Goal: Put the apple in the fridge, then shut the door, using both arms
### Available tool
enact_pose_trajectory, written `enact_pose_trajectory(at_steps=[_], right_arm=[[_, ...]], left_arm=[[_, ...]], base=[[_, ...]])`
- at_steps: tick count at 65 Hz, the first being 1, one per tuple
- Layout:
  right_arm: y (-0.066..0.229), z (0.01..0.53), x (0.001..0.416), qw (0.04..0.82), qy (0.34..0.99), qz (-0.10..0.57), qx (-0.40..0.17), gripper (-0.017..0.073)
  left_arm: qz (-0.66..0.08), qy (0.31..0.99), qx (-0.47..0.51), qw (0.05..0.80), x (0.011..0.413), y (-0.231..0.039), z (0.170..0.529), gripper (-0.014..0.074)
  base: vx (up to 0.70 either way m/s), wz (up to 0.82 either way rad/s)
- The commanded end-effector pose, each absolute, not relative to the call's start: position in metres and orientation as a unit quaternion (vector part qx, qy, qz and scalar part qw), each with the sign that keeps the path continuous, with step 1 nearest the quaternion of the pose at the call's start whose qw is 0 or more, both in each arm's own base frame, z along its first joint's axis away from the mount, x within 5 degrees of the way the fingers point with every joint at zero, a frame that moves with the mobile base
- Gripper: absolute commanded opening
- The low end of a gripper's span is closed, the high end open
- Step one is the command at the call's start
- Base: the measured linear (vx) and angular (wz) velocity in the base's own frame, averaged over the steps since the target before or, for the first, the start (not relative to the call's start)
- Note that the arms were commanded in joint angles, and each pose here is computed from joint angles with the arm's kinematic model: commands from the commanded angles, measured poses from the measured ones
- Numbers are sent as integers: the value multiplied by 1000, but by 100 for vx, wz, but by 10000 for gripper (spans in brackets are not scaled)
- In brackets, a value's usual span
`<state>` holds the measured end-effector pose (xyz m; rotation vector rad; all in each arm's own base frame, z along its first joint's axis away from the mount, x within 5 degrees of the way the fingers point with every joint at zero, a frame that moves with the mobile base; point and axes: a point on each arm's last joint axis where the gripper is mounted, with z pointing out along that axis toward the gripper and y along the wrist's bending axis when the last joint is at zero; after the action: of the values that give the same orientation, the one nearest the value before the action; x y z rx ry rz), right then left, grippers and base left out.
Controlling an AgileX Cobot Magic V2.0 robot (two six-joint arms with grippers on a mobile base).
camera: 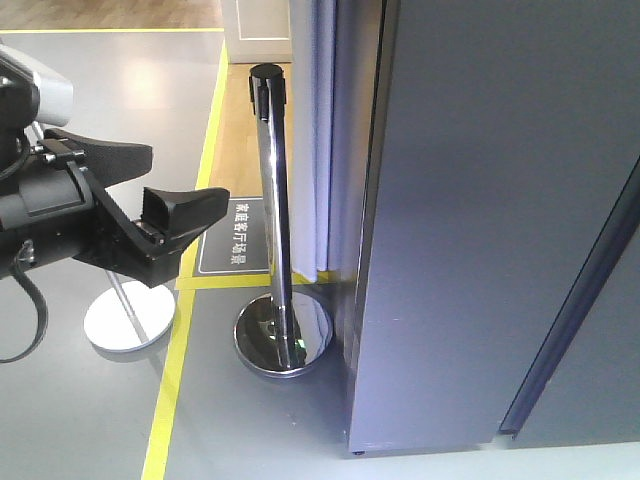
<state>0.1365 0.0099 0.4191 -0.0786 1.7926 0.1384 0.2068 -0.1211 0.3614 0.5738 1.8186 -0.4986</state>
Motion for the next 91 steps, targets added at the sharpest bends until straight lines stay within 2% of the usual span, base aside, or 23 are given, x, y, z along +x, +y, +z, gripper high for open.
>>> enact_pose_trajectory(at_steps=[1,36,42,45,49,51,52,65,74,80,91], right_arm=[[8,434,135,662,747,54,-28,453],[8,433,135,661,748,54,-28,447],[8,433,135,661,748,53,-29,361],[8,433,135,660,749,53,-29,259],[8,433,135,660,749,53,-29,75],[8,433,135,660,749,53,-29,0],[8,433,135,660,749,54,-28,-15],[7,433,135,660,750,35,-36,-8],[5,435,129,667,744,17,-37,-8],[3,435,125,670,741,6,-37,-8],[1,406,121,671,741,8,-11,-8]], left_arm=[[-216,752,220,583,206,-118,377,594],[-229,771,210,556,214,-124,366,577],[-228,771,211,556,214,-124,366,460],[-229,772,213,553,213,-124,366,308],[-230,772,213,553,213,-124,366,98],[-229,772,212,554,213,-124,366,5],[-229,772,212,554,213,-124,366,-10],[-205,750,218,590,205,-116,379,-7],[-157,712,194,656,184,-93,388,-7],[-133,705,151,680,172,-72,376,-7],[-59,711,142,686,145,-41,348,-6]], base=[[0,0],[0,0],[0,0],[0,0],[0,0],[0,0],[0,0],[0,0],[0,0],[0,0],[0,0]])
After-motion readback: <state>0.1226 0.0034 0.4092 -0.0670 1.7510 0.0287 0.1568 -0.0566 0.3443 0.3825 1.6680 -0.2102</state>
